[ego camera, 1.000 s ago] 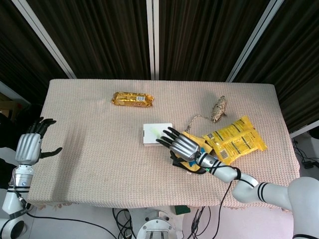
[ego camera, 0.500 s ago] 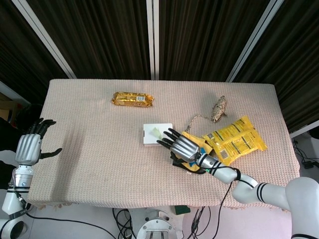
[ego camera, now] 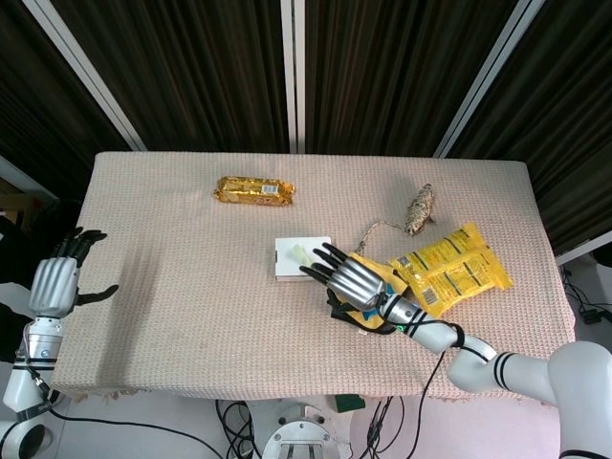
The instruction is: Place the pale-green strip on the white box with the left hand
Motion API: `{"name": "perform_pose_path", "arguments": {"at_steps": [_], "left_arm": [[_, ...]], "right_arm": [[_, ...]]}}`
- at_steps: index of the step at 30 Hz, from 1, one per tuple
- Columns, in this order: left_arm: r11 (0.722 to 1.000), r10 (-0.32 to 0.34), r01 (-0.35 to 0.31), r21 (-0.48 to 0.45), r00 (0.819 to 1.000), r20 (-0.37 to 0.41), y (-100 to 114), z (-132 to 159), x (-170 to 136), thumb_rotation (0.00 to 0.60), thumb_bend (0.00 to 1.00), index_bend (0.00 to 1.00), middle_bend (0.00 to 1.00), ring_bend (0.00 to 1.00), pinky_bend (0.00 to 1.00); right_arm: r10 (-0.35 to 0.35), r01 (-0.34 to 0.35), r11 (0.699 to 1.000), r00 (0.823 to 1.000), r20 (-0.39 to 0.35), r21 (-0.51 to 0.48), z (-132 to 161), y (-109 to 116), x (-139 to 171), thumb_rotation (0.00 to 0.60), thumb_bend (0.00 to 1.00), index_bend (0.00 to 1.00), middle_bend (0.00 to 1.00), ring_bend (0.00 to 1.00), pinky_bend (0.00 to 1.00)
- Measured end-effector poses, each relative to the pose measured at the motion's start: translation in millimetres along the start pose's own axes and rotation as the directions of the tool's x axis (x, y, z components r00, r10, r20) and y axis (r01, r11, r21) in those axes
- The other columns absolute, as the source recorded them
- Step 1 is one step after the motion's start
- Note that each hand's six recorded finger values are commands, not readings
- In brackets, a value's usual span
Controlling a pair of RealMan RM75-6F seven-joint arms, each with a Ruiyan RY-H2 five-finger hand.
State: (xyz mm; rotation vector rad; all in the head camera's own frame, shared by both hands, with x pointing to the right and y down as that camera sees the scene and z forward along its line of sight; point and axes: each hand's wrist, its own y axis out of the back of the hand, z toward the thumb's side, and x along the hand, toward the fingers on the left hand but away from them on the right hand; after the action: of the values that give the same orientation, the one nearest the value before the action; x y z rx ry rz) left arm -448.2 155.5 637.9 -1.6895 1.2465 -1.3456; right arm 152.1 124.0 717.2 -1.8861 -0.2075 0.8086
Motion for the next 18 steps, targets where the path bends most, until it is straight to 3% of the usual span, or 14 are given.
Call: {"name": "perform_pose_path", "arguments": {"at_steps": [18], "left_arm": [[1.0, -0.02, 0.021, 0.006, 1.0, -0.012, -4.1, -1.4, 0.4, 0.6, 0.05, 0.2, 0.17, 0.07, 0.19]], "right_arm": [[0.032, -0.032, 0.999, 0.999, 0.019, -0.005, -6.7, -8.5, 4.9, 0.341, 0.8, 0.0, 0.18, 0.0, 0.0]]}}
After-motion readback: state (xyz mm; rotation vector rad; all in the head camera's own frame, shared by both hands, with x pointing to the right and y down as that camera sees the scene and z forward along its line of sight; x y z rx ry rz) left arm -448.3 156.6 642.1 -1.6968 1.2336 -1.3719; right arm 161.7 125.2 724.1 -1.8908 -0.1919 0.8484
